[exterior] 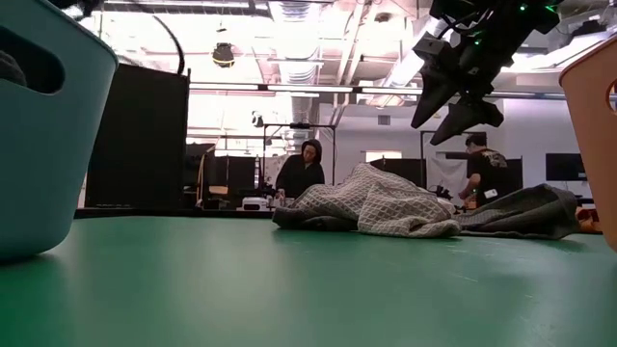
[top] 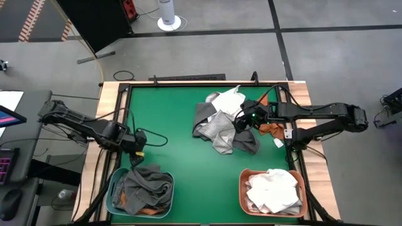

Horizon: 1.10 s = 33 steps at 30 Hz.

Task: Sort towels by color in basket
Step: Put the left gray towel into the green bin

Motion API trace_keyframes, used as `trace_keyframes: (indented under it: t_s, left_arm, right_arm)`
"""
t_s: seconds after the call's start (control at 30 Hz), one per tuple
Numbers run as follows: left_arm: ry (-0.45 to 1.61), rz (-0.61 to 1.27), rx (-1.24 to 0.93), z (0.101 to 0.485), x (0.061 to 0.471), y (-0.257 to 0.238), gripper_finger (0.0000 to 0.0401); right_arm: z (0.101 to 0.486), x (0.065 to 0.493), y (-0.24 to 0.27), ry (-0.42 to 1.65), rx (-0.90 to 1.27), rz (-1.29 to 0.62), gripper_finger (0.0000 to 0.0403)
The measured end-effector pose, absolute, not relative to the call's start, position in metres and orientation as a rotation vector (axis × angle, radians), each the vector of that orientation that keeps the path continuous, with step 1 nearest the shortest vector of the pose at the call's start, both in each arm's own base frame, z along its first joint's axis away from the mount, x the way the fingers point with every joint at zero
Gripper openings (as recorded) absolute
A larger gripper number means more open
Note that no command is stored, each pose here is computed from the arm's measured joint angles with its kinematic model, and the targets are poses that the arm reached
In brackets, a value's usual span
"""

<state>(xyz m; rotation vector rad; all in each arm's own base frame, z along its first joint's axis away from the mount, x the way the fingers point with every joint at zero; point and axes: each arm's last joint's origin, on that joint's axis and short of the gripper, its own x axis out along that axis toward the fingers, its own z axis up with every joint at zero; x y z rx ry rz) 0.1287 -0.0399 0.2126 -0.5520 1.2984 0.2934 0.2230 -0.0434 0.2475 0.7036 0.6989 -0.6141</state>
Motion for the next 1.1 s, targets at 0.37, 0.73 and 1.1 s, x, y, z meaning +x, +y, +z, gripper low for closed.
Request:
trace_keyframes:
  t_s: [0.37, 0.73, 1.1]
  left_arm:
    - [1.190, 0.043, -0.763, 0.174, 0.156, -0.054, 0.0180]
    - [1.021, -0.318, -0.769, 0.209, 0.174, -0.067, 0.0180]
    - [0.967, -0.461, -0.733, 0.242, 0.176, -0.088, 0.0180]
  right_arm:
    - [0.248, 0.224, -0.043, 0.693, 0.704, -0.610, 0.0269]
    - [0.248, 0.223, -0.043, 0.697, 0.704, -0.612, 0.0269]
    - [0.248, 0.223, -0.043, 0.698, 0.701, -0.610, 0.0269]
